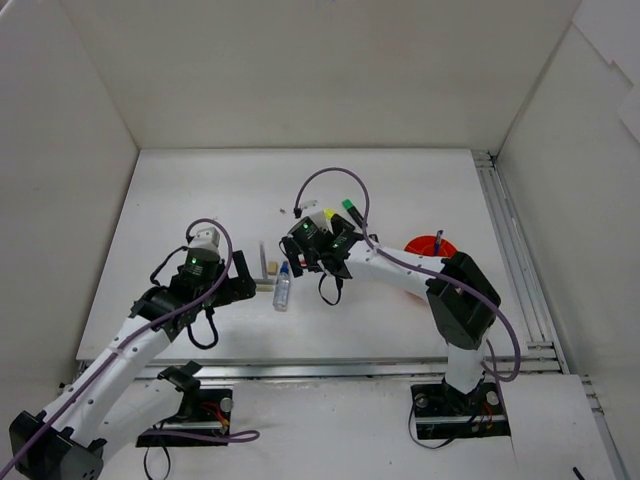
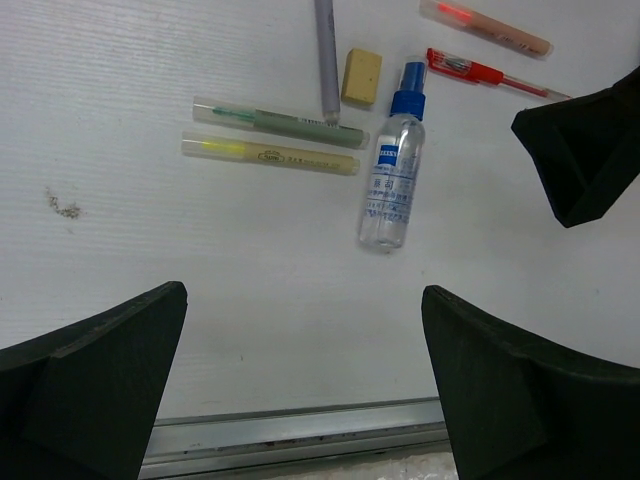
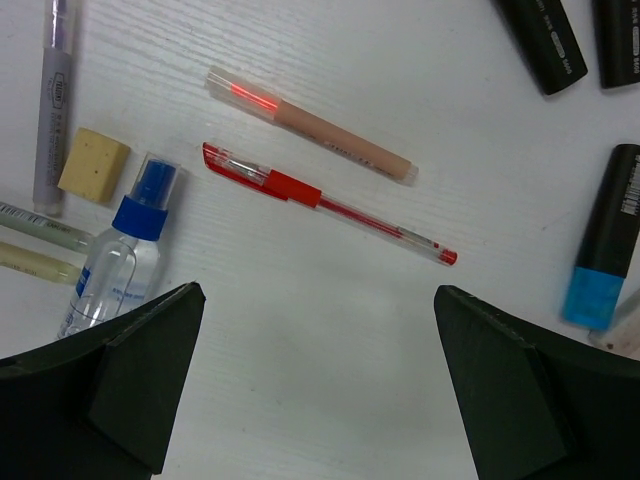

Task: Sort the stationery into containers
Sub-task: Pick up the pen from the center of the board.

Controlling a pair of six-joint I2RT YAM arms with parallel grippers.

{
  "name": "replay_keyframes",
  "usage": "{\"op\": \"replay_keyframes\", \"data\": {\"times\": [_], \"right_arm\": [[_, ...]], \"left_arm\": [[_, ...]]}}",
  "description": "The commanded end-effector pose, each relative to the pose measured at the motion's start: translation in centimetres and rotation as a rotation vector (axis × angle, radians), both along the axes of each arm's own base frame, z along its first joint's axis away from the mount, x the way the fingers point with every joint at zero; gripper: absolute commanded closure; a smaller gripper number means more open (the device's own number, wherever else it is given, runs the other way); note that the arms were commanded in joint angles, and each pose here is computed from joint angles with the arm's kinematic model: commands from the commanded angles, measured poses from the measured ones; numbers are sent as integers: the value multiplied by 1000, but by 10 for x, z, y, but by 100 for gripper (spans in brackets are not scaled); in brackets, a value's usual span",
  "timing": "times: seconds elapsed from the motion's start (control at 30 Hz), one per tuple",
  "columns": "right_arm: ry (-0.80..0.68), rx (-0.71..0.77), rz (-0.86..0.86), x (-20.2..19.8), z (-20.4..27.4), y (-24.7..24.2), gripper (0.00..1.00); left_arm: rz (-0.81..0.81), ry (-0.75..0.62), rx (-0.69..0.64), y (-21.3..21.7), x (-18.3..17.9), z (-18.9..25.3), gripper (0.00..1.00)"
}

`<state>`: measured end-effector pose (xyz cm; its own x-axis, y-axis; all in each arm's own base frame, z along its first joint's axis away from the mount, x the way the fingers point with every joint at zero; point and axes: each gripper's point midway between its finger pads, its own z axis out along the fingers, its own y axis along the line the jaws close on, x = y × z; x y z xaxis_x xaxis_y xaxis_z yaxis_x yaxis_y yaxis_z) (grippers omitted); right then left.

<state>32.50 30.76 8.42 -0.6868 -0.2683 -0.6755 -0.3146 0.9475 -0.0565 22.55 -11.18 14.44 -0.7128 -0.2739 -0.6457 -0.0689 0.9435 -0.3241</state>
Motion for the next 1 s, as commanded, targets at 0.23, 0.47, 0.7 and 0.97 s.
{"op": "replay_keyframes", "data": {"times": [0.23,0.47,0.7,0.97], "right_arm": [[-44,-107,211,17,-3,5,2],[82,23,388,15,-32,7,4],[141,43,375,15,-52,2,5],[209,40,421,-17,-72,-5,13]], "left_arm": [[-1,-26,-80,-6,-2,-4,0],[0,-47,-93,-8,2,-3,0],[6,-34,-74,-6,3,-3,0],[1,-16,-59,-8,8,-5,0]]}}
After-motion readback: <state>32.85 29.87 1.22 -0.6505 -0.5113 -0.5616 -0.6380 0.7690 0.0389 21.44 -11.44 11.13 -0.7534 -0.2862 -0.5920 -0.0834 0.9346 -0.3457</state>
